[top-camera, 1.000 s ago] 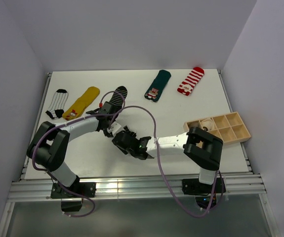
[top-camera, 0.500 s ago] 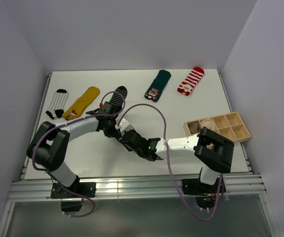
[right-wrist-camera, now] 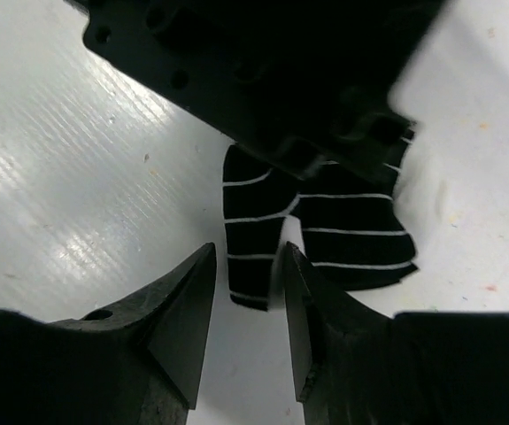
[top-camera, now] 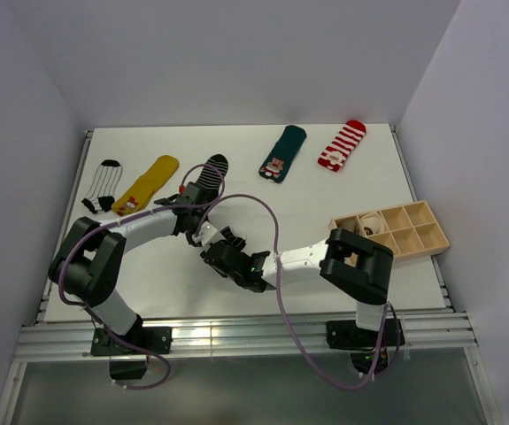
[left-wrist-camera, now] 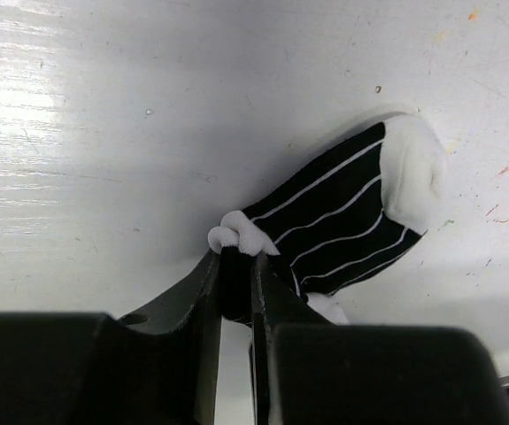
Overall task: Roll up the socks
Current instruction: Roll the sock at the center of the board.
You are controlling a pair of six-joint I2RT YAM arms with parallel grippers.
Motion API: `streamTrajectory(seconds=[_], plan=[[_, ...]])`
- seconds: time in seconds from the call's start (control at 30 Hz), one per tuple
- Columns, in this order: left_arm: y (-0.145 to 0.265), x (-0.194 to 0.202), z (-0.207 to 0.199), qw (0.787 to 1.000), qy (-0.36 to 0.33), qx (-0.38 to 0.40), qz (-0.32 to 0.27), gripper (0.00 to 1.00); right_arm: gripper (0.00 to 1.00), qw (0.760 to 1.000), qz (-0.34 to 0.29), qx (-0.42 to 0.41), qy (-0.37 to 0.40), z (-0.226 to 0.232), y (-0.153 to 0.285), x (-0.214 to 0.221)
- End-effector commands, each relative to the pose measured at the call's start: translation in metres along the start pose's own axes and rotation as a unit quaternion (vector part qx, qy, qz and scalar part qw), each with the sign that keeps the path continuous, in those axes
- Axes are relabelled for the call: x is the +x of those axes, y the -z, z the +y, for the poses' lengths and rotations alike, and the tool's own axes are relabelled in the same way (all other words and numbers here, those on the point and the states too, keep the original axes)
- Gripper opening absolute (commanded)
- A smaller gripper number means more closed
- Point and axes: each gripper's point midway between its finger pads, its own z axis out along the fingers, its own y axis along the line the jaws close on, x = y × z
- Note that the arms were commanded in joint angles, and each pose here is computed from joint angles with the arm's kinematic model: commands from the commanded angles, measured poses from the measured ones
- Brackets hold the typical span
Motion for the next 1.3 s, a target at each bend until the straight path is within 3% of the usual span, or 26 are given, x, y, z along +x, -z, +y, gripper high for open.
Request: streamTrajectory(seconds=[0.0, 0.2, 0.37, 0.5, 0.67, 0.77, 0.97, 1.13, 1.27], plan=[[-0.006, 0.009, 0.004, 1.0, -0.013, -0.006, 0.024, 0.12, 0.43, 1.0, -0.003, -0.002, 0.01, 0.008, -0.013, -0.007], [-0.006, 0.006, 0.002, 1.0, -0.013, 0.005, 0.026, 0.15, 0.35, 0.999, 0.029, 0.003, 0.031, 0.009, -0.024, 0.016], [0.003, -0.008, -0.002, 1.0, -0.007, 0.026, 0.009, 0.31, 0.01, 0.998, 0.064, -0.023, 0.002, 0.005, -0.025, 0.032], [0.015, -0.027, 0.002, 0.999, 0.008, 0.032, -0.016, 0.57, 0.0, 0.992, 0.073, -0.083, -0.059, -0.001, -0.017, 0.024], [0.04, -0.057, 0.008, 0.993, 0.053, 0.046, -0.09, 0.66, 0.0, 0.965, 0.102, -0.183, -0.155, -0.001, -0.005, 0.015], [0.05, -0.067, 0.019, 0.986, 0.089, 0.05, -0.133, 0.66, 0.0, 0.94, 0.126, -0.247, -0.2, 0.004, 0.001, 0.008], [0.067, -0.065, 0.021, 0.968, 0.116, 0.111, -0.192, 0.66, 0.0, 0.846, 0.194, -0.381, -0.319, 0.015, 0.008, 0.008], [0.06, -0.041, 0.018, 0.971, 0.108, 0.136, -0.166, 0.69, 0.0, 0.783, 0.207, -0.426, -0.404, 0.014, 0.002, 0.013], [0.049, -0.021, 0.015, 0.972, 0.102, 0.146, -0.15, 0.67, 0.0, 0.763, 0.22, -0.416, -0.443, 0.002, -0.008, 0.026]])
